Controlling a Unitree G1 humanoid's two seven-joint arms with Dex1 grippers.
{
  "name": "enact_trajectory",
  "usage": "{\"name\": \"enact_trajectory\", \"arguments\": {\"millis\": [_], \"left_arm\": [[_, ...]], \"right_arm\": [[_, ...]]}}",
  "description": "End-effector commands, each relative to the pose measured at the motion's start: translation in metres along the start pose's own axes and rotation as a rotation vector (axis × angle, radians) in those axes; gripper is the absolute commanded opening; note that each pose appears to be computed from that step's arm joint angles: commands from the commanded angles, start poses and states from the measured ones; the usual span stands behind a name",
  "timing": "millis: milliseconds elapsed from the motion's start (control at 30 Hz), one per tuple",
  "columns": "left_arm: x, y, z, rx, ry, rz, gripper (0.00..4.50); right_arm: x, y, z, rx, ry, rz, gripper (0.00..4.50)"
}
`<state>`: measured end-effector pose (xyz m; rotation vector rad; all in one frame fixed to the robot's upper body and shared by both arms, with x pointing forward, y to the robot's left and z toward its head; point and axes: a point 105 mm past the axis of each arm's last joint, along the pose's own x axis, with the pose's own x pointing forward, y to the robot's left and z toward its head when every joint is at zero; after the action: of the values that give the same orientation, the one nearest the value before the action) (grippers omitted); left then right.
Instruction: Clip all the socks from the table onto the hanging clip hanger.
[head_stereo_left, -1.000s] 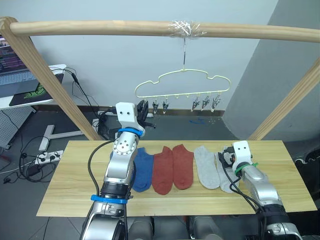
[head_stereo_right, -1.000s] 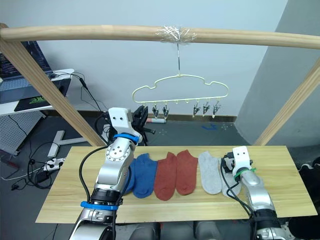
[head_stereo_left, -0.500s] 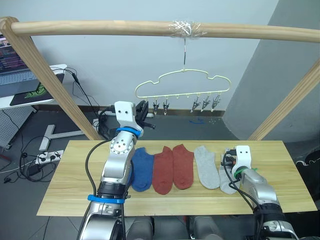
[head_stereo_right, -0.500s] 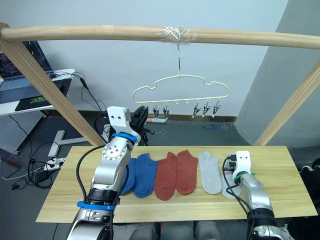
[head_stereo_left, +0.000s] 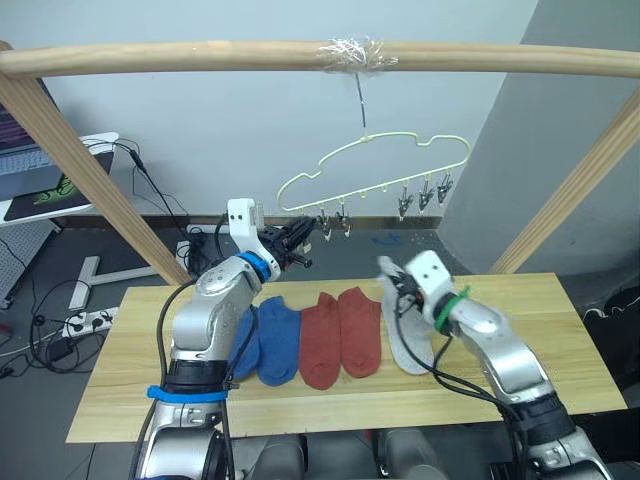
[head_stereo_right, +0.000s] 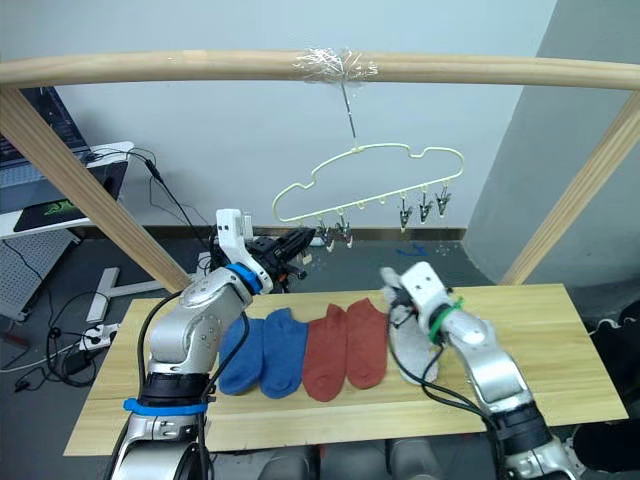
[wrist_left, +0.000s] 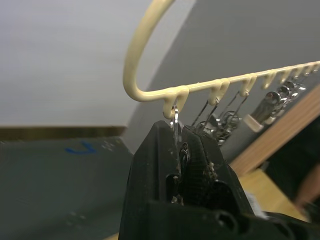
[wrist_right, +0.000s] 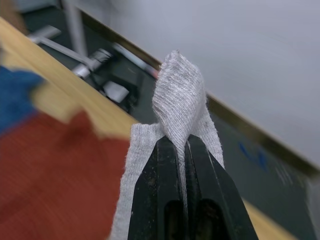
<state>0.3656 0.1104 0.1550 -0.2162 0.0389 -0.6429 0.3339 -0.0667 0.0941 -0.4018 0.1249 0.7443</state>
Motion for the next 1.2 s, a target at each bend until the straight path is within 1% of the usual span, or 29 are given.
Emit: {"name": "enact_trajectory", "arguments": {"millis": [33, 167, 367, 767, 1200], "left_arm": [[0.000, -0.014, 0.018, -0.019, -0.037, -0.074, 0.15], [0.000, -0.015, 0.018, -0.040, -0.027, -0.080, 0.15], [0.000, -0.015, 0.019, -0.098, -0.029, -0.078, 0.15], [0.001, -0.007, 0.020, -0.178, -0.011, -0.073, 0.15], [0.000, -0.003, 0.017, -0.194, 0.012, -0.077, 0.15]], "right_arm": [[0.013, 0.020, 0.021, -0.055, -0.041, 0.094, 0.00], [0.025, 0.033, 0.029, -0.063, -0.053, 0.141, 0.00], [0.032, 0.041, 0.035, -0.072, -0.072, 0.165, 0.00], [0.032, 0.043, 0.051, -0.070, -0.127, 0.177, 0.00], [0.033, 0.040, 0.061, -0.054, -0.161, 0.163, 0.00]]}}
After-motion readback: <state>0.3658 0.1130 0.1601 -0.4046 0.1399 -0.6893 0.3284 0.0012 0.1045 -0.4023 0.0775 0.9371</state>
